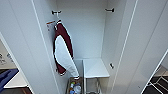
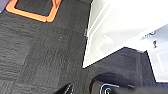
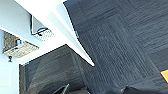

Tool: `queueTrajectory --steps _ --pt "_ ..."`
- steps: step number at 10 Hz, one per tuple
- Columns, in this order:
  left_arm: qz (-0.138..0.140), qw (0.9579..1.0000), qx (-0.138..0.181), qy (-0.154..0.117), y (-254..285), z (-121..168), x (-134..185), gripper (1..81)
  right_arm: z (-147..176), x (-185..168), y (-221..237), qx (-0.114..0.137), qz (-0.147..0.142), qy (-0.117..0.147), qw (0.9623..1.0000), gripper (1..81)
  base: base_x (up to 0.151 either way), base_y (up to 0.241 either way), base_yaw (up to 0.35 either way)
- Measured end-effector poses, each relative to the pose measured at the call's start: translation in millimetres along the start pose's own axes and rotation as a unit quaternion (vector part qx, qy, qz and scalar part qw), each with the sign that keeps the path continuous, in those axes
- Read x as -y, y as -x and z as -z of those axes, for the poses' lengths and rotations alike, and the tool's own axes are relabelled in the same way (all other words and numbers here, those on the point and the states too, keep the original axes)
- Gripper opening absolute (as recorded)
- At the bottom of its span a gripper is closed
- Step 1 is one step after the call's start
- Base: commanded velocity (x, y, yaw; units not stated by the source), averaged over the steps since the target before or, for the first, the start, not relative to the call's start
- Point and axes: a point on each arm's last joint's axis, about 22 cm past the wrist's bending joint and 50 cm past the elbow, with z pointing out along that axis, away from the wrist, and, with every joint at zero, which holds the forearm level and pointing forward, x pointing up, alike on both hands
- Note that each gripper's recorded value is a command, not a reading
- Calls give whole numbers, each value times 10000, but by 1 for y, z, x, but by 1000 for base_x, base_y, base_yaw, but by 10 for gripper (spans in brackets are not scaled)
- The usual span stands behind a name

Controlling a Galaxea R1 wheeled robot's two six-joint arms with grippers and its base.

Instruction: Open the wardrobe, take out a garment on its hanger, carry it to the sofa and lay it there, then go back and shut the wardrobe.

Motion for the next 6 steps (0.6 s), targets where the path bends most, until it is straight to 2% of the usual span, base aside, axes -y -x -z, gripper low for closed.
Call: queueTrajectory --steps 2,4,6 --pt "68 9992 -390 -104 -51 20 13 811 4 3 -64 -404 -131 42 9991 811 0 0 0" --pt "193 9975 -633 -249 -83 39 28 811 21 -4 -138 -835 -290 176 9959 811 0 0 0" --pt "611 9938 -891 -270 -114 49 33 811 46 -5 -207 -1164 -515 244 9916 811 0 0 0"
